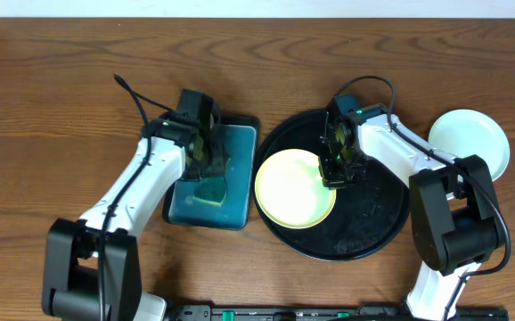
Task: Clean dirty plates on tray and stack at the side
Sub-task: 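Return the sponge to the teal tray water with the left gripper, then lift the yellow plate off the black tray with the right gripper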
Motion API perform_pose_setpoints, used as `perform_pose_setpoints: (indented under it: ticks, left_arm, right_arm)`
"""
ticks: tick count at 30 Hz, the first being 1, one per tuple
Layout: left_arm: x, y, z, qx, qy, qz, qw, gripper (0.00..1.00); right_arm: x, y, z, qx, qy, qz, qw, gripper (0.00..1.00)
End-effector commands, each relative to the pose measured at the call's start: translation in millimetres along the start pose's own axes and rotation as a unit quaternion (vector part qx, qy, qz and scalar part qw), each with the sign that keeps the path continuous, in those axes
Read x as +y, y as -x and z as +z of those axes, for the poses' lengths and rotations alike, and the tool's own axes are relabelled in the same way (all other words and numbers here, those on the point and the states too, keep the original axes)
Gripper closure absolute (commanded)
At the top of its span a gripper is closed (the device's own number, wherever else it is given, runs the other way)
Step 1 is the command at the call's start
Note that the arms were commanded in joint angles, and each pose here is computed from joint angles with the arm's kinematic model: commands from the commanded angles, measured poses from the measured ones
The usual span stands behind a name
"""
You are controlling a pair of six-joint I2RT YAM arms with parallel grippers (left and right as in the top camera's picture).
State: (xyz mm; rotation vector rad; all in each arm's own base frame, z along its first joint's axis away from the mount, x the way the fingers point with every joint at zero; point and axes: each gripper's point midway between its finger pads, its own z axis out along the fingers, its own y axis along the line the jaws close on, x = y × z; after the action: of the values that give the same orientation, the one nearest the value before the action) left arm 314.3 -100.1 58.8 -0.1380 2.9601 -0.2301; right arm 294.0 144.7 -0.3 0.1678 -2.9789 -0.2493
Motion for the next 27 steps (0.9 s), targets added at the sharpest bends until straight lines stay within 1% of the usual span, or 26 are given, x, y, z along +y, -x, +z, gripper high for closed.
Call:
perform_pose_setpoints:
  ticks: [1, 9, 13, 18, 27]
  left_arm:
    - [3.2, -17.1, 19.7, 0.030, 0.012, -0.003, 0.999, 0.62]
    - [-2.7, -34.7, 54.0, 0.073, 0.025, 0.017, 0.997, 0.63]
    - [-1.1, -43.3, 72.4, 0.097, 0.035, 0.021, 0.994, 0.62]
    - [4.4, -53.0, 85.8, 0.122, 0.046, 0.019, 0.991, 0.63]
    - [1.5, -48.3, 76.5, 0.110, 0.041, 0.020, 0.993, 0.63]
  right_arm:
    - [-1.0, -22.6, 28.7, 0.051, -0.008, -0.001, 0.999, 0.99]
    - [-5.5, -27.0, 26.0, 0.060, -0.014, 0.004, 0.998, 0.99]
    - [-7.0, -25.7, 17.1, 0.048, -0.021, 0.002, 0.999, 0.99]
    - [-12.2, -21.2, -7.4, 0.010, -0.041, -0.002, 0.999, 0.99]
    - [-30.2, -10.0, -61.2, -0.088, -0.105, 0.010, 0.991, 0.99]
